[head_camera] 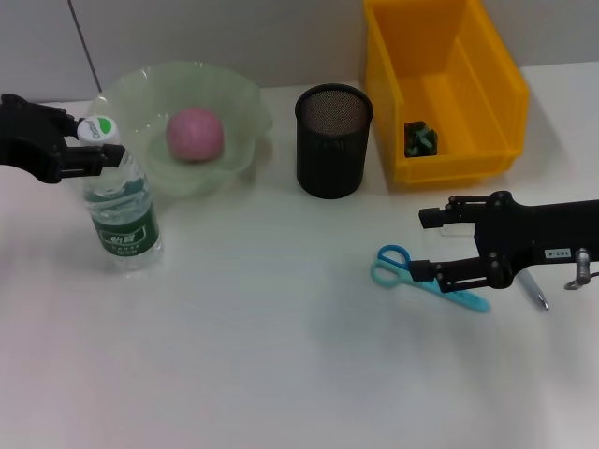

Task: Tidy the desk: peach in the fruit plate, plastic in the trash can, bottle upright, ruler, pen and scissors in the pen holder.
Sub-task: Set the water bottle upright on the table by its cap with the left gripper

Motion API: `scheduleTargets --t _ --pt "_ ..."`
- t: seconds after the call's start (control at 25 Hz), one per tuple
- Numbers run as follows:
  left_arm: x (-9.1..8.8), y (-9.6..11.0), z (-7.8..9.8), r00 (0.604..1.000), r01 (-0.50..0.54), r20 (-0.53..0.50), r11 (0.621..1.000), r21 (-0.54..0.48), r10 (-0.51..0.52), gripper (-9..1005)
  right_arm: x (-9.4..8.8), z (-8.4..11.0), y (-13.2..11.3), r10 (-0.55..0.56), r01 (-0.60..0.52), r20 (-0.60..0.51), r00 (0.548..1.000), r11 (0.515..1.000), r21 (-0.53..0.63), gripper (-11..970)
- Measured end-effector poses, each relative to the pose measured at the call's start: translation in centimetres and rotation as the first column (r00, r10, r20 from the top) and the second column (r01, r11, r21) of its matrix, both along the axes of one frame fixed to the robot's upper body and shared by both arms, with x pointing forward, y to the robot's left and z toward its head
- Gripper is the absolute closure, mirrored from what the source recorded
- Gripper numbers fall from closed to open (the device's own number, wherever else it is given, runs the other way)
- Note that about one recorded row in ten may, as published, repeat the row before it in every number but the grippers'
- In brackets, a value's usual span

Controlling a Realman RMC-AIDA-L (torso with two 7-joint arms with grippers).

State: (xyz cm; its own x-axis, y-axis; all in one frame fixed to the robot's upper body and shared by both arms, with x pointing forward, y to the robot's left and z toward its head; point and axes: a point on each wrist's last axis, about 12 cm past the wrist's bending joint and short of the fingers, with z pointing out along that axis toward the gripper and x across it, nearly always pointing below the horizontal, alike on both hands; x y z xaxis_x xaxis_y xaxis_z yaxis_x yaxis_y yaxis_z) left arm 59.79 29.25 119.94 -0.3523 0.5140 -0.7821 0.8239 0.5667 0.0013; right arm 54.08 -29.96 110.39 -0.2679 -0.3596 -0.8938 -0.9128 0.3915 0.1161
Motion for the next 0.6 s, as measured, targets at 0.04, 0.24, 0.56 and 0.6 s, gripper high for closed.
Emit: scheduleTargets --t 0.04,0.24,0.56,0.6 --pt "0.00 0.00 0.00 1.000 0.000 0.000 1.000 0.000 0.000 551 0.00 0.00 0.01 0.000 0.000 0.000 1.000 1.000 0.000 166" --pt "0.00 0.29 -0.07 1.000 -0.016 0.004 1.000 -0.003 0.016 551 0.08 0.06 0.08 0.002 -0.002 0.002 1.000 1.000 0.000 168" --pt "0.18 0.65 -0.48 0.999 -0.051 0.012 0.999 -0.005 0.051 551 0.07 0.05 0.06 0.002 -0.002 0.001 1.000 1.000 0.000 173" --pt "0.19 0.66 -0.51 0.999 -0.052 0.013 0.999 -0.006 0.052 551 0.07 0.05 0.06 0.002 -0.002 0.001 1.000 1.000 0.000 174"
